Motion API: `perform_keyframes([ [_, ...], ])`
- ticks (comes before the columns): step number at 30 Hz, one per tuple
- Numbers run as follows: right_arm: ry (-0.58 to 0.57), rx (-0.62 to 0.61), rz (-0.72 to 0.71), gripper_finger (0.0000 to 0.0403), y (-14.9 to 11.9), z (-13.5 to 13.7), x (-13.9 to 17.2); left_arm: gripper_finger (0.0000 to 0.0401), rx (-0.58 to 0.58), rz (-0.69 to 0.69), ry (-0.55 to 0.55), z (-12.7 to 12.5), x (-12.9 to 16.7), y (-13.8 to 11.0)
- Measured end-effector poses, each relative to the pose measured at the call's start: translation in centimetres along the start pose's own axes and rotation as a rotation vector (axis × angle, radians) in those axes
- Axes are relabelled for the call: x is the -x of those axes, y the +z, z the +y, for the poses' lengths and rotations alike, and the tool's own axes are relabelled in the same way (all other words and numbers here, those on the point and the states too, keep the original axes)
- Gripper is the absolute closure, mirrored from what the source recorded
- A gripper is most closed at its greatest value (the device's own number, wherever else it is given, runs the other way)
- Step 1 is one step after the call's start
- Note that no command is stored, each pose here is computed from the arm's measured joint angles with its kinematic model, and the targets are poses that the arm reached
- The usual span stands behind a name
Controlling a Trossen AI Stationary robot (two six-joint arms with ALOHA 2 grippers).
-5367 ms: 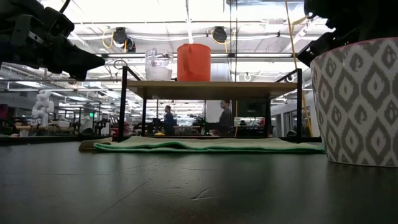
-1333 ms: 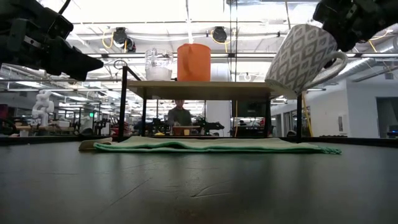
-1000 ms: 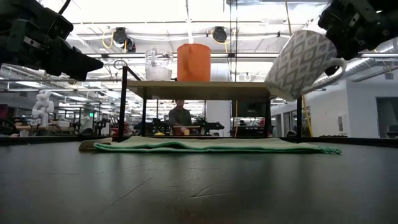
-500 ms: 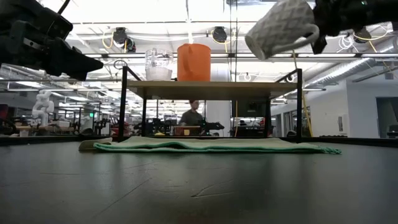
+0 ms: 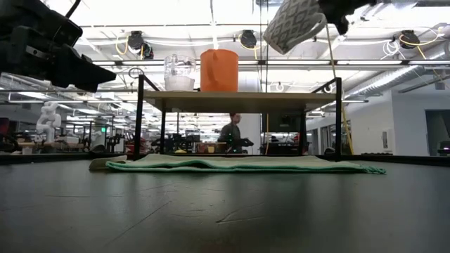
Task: Stack small to large cups/mugs on shelf
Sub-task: Put the gray patterned mug on the shelf
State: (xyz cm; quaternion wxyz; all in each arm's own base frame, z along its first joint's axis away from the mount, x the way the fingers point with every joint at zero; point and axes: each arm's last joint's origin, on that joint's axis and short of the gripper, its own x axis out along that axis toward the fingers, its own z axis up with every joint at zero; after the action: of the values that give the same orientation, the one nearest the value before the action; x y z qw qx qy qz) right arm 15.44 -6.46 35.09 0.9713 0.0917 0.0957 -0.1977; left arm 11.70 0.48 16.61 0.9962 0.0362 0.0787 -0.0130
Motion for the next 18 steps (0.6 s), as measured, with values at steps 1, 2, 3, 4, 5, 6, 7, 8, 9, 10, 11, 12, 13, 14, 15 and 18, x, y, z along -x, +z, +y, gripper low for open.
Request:
perform_keyframes([
  [1, -0.015, -0.003, 0.021, 0.0394, 0.6, -0.3, -0.2, 0.0368, 0.0, 0.002, 0.0, 0.0, 0.0, 0.0],
  [2, -0.038, -0.007, 0.048, 0.0394, 1.1, -0.6, -0.5, 0.0368, 0.0, 0.002, 0.0, 0.0, 0.0, 0.0],
  [3, -0.064, -0.012, 0.077, 0.0394, 1.5, -1.0, -0.8, 0.0368, 0.0, 0.002, 0.0, 0.0, 0.0, 0.0],
  [4, -0.089, -0.017, 0.109, 0.0394, 1.9, -1.4, -1.2, 0.0368, 0.001, 0.003, -0.001, 0.0, 0.0, 0.0],
  [5, -0.113, -0.025, 0.142, 0.0394, 2.1, -1.8, -1.7, 0.0368, 0.001, 0.003, -0.001, 0.0, 0.0, 0.0],
  [6, -0.136, -0.036, 0.174, 0.0394, 2.3, -2.3, -2.2, 0.0368, 0.001, 0.003, 0.0, 0.0, 0.0, 0.0],
  [7, -0.157, -0.047, 0.205, 0.0394, 2.4, -2.7, -2.8, 0.0368, 0.001, 0.003, 0.0, 0.0, 0.0, 0.0],
  [8, -0.176, -0.056, 0.231, 0.0394, 2.6, -3.1, -3.3, 0.0368, 0.001, 0.003, 0.0, 0.0, 0.0, 0.0],
  [9, -0.194, -0.066, 0.249, 0.0394, 2.8, -3.5, -3.7, 0.0368, 0.001, 0.003, 0.0, 0.0, 0.0, 0.0],
  [10, -0.211, -0.081, 0.265, 0.0394, 3.1, -3.9, -4.2, 0.0368, 0.001, 0.003, 0.0, 0.0, 0.0, 0.0],
  [11, -0.226, -0.096, 0.28, 0.0394, 3.3, -4.3, -4.6, 0.0368, 0.001, 0.003, 0.0, 0.0, 0.0, 0.0],
  [12, -0.24, -0.107, 0.296, 0.0394, 3.6, -4.7, -5.0, 0.0368, 0.0, 0.003, 0.0, 0.0, 0.0, 0.0],
  [13, -0.253, -0.121, 0.318, 0.0394, 3.8, -5.0, -5.4, 0.0368, -0.003, 0.003, 0.0, 0.0, 0.0, 0.0],
  [14, -0.265, -0.133, 0.34, 0.0394, 3.9, -5.3, -5.8, 0.0368, -0.01, 0.003, 0.0, 0.0, 0.0, 0.0],
  [15, -0.274, -0.143, 0.362, 0.0394, 4.1, -5.5, -6.1, 0.0368, -0.013, 0.005, 0.0, 0.0, 0.0, 0.0],
  [18, -0.289, -0.171, 0.415, 0.0394, 5.0, -5.8, -6.8, 0.0368, -0.028, 0.017, -0.002, 0.0, 0.0, -0.2],
])
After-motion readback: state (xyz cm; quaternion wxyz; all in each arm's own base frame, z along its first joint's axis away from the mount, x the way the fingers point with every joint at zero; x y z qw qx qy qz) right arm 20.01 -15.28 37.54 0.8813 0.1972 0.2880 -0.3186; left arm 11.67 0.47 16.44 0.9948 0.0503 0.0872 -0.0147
